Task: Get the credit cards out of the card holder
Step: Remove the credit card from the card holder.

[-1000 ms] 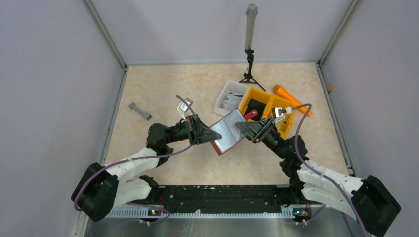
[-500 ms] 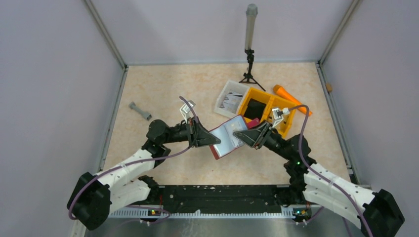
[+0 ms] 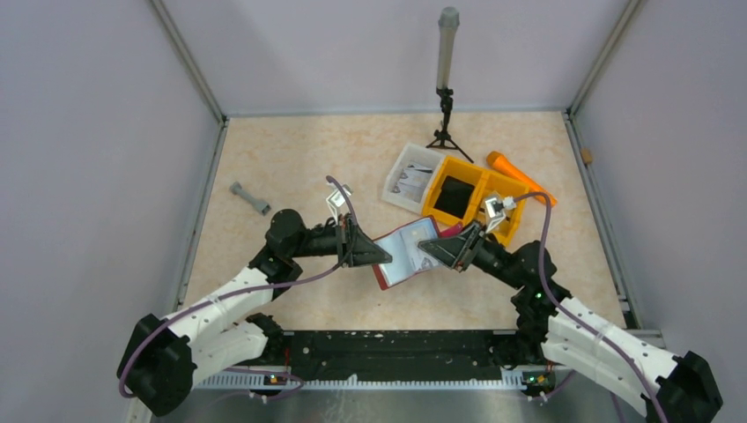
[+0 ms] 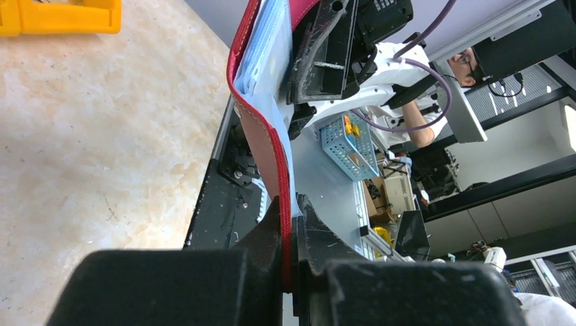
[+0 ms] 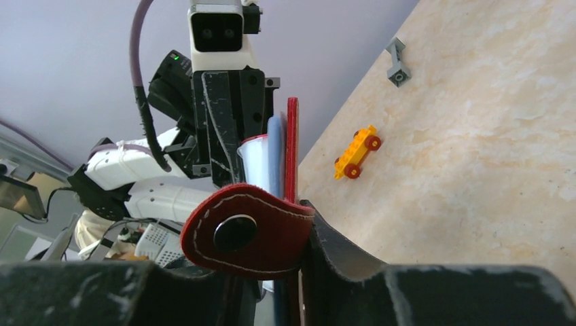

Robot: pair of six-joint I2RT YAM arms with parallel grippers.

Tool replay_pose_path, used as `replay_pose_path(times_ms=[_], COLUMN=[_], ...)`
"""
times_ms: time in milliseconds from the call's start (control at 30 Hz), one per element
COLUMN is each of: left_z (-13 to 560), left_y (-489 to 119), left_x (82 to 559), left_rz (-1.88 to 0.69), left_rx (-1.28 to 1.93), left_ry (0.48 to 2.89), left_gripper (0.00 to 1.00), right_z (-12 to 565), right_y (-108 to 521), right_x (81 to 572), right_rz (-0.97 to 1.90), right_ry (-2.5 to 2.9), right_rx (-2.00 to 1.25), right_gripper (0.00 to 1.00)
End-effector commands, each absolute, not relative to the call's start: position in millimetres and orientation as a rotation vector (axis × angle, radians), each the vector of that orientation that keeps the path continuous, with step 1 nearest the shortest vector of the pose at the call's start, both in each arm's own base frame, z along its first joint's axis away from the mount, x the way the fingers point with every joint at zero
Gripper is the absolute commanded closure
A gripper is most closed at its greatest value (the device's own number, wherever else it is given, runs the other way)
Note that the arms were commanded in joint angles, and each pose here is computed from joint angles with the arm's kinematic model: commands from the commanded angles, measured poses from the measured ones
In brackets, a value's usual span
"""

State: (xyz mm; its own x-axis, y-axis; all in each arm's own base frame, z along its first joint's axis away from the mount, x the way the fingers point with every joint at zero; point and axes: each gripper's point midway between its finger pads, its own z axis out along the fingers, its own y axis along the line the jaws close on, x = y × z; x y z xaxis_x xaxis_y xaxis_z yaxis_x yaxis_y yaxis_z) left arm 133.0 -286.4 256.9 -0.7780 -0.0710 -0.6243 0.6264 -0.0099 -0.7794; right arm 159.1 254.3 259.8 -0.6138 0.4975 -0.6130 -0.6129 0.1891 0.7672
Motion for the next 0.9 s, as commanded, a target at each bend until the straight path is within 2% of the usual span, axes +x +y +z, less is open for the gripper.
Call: replay_pose_path(times_ms=[0,67,200,267,333,400,433,467,500,533,600,667,767,867], left_z=[277.3,279.0,272.1,248.2,217.2,197.8,193.9,189.9,184.9,179.6,170.1,174.6,198.3,222.0], left_y=[-286.5,-286.6,-285.8,-279.6,-262.0,-249.6,-247.1,-244.8,-240.4,-234.4,-215.5,-204.2,-207.2,-218.6], left_x=[132.8,133.1,144.1,171.8,196.3,201.5,203.0,204.4,208.3,212.3,222.7,225.5,219.6,209.4], left_rz=[-1.810,-1.808,-1.728,-1.527,-1.279,-1.147,-1.119,-1.092,-1.044,-0.988,-0.837,-0.779,-0.866,-1.000], left_rx=[0.631,0.635,0.597,0.451,0.309,0.268,0.265,0.262,0.247,0.222,0.132,0.086,0.092,0.125], left_ry=[1.682,1.675,1.717,1.870,2.049,2.154,2.170,2.183,2.201,2.220,2.251,2.233,2.135,2.060], left_gripper=[1.00,1.00,0.98,0.91,0.91,0.90,0.86,0.78,0.63,0.52,0.45,0.45,0.47,0.55], right_z=[272.4,269.8,266.2,261.5,250.5,239.6,234.1,230.9,229.8,228.7,224.6,218.9,211.3,211.1], right_y=[257.1,260.9,263.4,260.7,256.5,252.6,250.7,250.3,250.4,250.6,249.9,246.4,239.2,238.7], right_x=[161.6,161.9,164.1,169.2,178.7,187.1,190.5,191.6,192.3,193.1,196.6,202.8,212.3,215.1], right_rz=[1.577,1.590,1.591,1.559,1.487,1.414,1.385,1.374,1.371,1.367,1.335,1.269,1.166,1.142], right_ry=[1.546,1.559,1.577,1.598,1.644,1.691,1.710,1.720,1.722,1.728,1.751,1.783,1.816,1.815], right_rx=[-0.146,-0.155,-0.150,-0.117,-0.071,-0.040,-0.025,-0.021,-0.020,-0.017,-0.012,-0.002,0.008,-0.001], right_gripper=[0.83,0.91,0.94,0.98,1.00,1.00,1.00,1.00,1.00,1.00,1.00,1.00,1.00,1.00])
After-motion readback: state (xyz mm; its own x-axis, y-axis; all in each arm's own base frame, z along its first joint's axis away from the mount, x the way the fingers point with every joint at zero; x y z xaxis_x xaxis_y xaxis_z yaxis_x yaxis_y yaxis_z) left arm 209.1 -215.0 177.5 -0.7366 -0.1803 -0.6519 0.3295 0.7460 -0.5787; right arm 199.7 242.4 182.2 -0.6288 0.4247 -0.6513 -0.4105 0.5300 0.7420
